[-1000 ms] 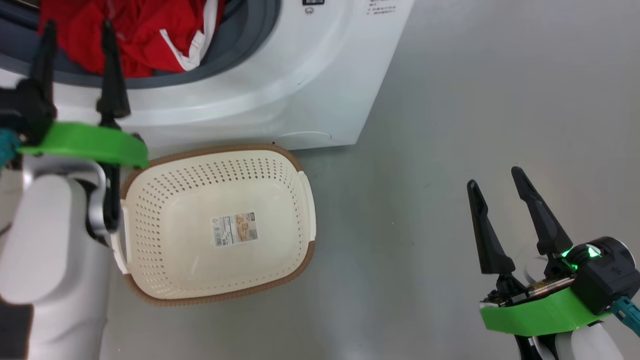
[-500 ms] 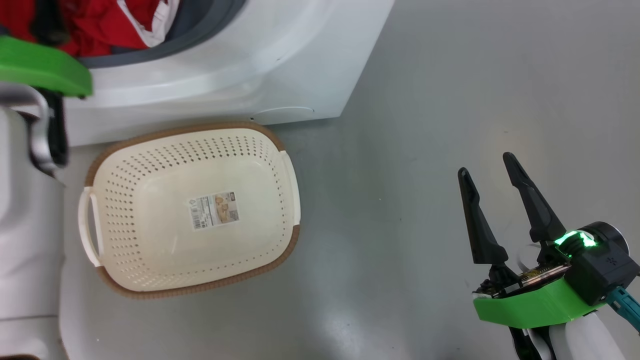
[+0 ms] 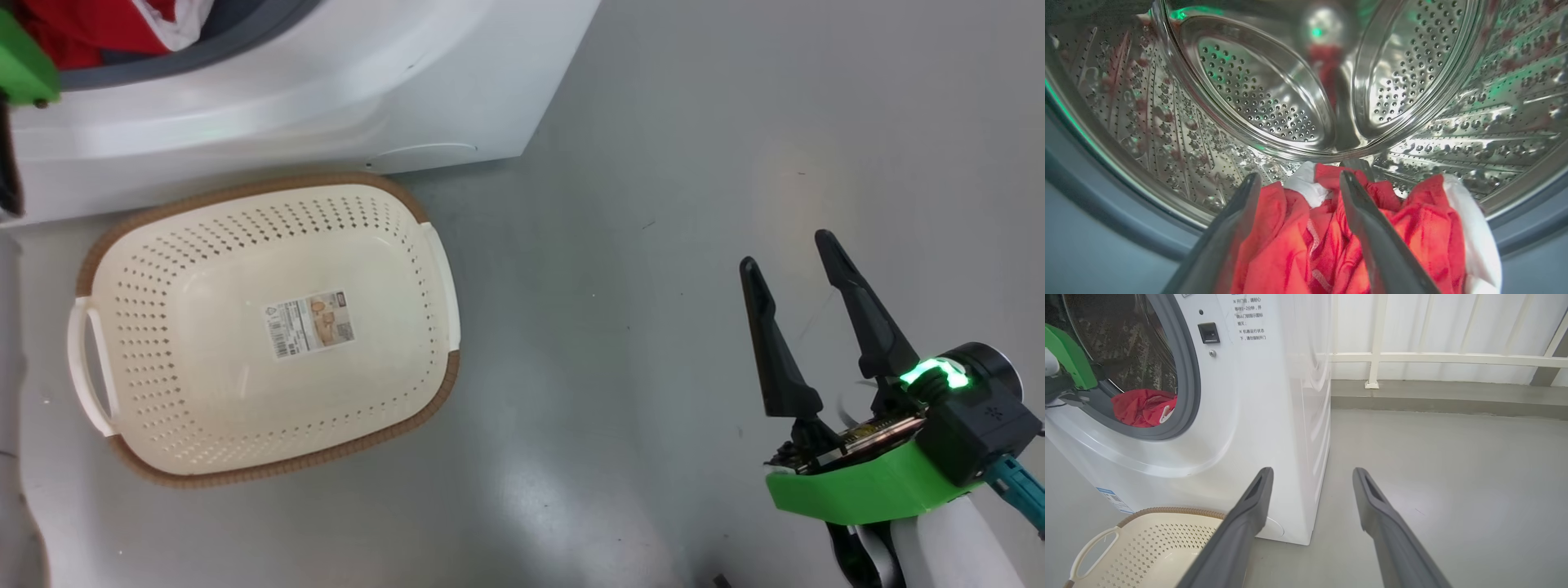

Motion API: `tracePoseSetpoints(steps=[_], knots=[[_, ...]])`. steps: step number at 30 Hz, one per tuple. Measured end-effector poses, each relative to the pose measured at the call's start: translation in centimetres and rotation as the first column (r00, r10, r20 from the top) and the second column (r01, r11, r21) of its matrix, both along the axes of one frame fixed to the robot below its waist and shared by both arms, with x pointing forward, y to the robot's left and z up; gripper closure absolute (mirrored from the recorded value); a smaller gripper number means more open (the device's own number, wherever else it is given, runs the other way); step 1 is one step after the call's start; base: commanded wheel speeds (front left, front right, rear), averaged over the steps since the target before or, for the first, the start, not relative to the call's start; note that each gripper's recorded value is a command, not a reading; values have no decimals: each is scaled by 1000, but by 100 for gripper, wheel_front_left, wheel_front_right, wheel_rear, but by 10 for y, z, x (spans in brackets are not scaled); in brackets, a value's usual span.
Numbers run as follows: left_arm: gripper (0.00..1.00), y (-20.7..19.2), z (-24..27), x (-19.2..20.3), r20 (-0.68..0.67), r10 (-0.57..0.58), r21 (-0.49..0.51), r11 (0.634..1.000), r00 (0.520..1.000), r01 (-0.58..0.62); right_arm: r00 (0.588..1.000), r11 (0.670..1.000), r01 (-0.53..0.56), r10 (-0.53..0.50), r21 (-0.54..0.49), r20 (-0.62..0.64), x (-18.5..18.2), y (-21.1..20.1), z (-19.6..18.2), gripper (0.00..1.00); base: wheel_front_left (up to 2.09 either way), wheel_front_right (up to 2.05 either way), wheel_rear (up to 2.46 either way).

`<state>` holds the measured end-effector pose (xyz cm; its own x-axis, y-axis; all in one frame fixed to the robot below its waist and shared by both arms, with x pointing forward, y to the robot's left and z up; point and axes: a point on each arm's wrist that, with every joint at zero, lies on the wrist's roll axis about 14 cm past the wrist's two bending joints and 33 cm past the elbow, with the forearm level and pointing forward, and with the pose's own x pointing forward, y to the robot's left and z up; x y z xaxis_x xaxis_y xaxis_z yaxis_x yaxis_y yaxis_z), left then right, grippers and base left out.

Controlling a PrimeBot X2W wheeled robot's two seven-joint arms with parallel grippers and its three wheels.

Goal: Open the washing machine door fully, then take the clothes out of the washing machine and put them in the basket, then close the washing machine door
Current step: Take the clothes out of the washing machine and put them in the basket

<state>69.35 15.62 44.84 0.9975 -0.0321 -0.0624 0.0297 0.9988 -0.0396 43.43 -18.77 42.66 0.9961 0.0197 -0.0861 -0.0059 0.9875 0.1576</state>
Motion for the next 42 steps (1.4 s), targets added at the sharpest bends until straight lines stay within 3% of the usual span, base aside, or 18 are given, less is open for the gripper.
tracePoseSetpoints(steps=[9, 18, 32, 33, 34, 35, 42], knots=[[0, 10, -34, 9, -160, 37, 122, 992, 986, -17, 1000, 1000, -1, 1, -5, -22, -3, 0, -6, 0, 0, 0, 0], [0, 16, -75, 0, -327, 70, 202, 979, 943, -2, 999, 1000, 13, -13, 6, -43, -7, -4, -11, 0, 0, 0, 0], [1, 23, -95, -2, -406, 90, 374, 924, 909, 76, 999, 1000, 15, -15, 16, -44, -2, -4, -14, 0, 0, 0, 0], [26, 22, -95, -1, -408, 91, 374, 924, 908, 76, 999, 1000, 16, -15, 16, -45, -2, -4, -14, 0, 0, 0, 0], [69, 23, -94, 0, -406, 92, 375, 924, 909, 74, 999, 1000, 16, -16, 15, -46, -2, -5, -15, 0, 0, 0, 0], [100, 23, -95, 0, -406, 92, 376, 923, 909, 75, 999, 1000, 17, -16, 15, -48, -2, -5, -15, 0, 0, 0, 0], [100, 20, -90, 2, -370, 77, 347, 936, 926, 61, 999, 1000, 13, -12, 19, -50, -1, -3, -17, 0, 0, 0, 0]])
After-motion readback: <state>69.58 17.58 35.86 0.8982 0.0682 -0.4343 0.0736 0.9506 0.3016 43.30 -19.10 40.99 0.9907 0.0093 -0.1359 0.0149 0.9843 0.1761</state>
